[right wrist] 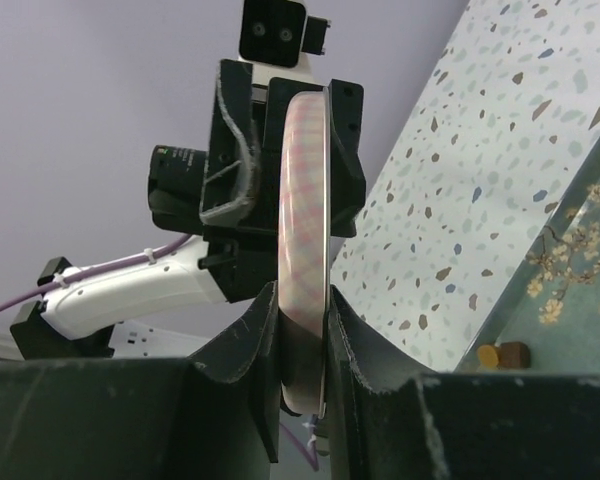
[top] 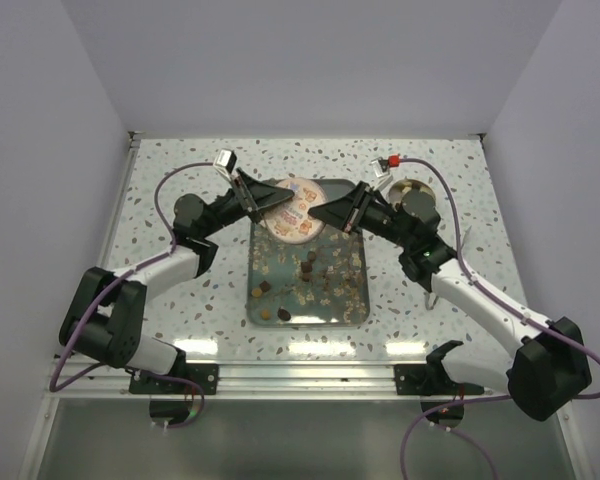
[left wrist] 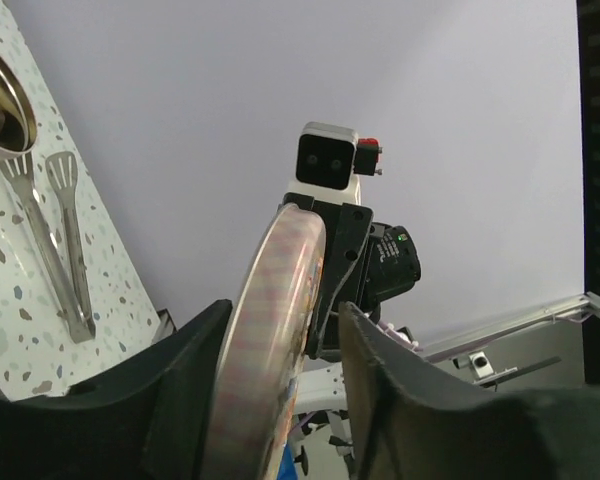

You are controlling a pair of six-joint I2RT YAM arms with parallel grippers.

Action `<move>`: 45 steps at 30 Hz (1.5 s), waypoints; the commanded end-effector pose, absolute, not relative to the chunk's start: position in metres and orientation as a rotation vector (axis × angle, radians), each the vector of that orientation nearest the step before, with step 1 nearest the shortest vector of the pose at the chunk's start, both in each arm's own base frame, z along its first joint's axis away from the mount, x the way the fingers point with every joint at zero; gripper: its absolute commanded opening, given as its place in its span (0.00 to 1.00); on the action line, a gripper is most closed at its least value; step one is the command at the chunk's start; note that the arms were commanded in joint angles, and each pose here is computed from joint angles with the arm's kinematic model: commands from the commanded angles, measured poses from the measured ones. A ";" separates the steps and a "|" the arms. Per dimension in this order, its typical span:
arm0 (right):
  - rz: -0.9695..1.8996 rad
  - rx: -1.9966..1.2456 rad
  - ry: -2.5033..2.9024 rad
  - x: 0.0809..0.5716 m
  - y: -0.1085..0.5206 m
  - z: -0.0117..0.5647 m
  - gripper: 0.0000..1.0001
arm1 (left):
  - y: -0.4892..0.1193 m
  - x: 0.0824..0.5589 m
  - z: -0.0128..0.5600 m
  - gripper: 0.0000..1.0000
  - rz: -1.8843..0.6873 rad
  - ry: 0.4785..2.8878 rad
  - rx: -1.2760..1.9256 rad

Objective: Pack the chocolate

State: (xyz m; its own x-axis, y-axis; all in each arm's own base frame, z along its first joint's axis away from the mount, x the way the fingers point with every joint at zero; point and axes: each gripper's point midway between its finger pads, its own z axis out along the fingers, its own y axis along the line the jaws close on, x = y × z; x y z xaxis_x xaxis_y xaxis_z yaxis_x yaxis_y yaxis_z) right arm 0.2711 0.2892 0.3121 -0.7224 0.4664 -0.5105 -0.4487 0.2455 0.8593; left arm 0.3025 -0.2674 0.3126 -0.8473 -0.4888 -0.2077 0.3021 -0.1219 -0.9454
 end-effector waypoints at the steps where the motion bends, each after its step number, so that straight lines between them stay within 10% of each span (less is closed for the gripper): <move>1: 1.530 0.015 1.750 0.276 0.285 0.312 0.00 | -0.271 0.299 0.323 0.55 -1.992 1.618 -0.108; 13: 1.470 0.082 1.684 0.321 0.247 0.327 0.00 | -0.257 0.313 0.293 0.94 -1.788 1.724 -0.066; 24: 1.306 0.318 1.684 0.403 0.123 0.294 0.00 | -0.238 0.384 0.256 0.99 -1.157 1.981 -0.007; 45: 1.070 0.689 1.507 0.401 -0.053 0.227 0.00 | -0.331 0.412 0.231 0.99 -0.950 2.122 0.187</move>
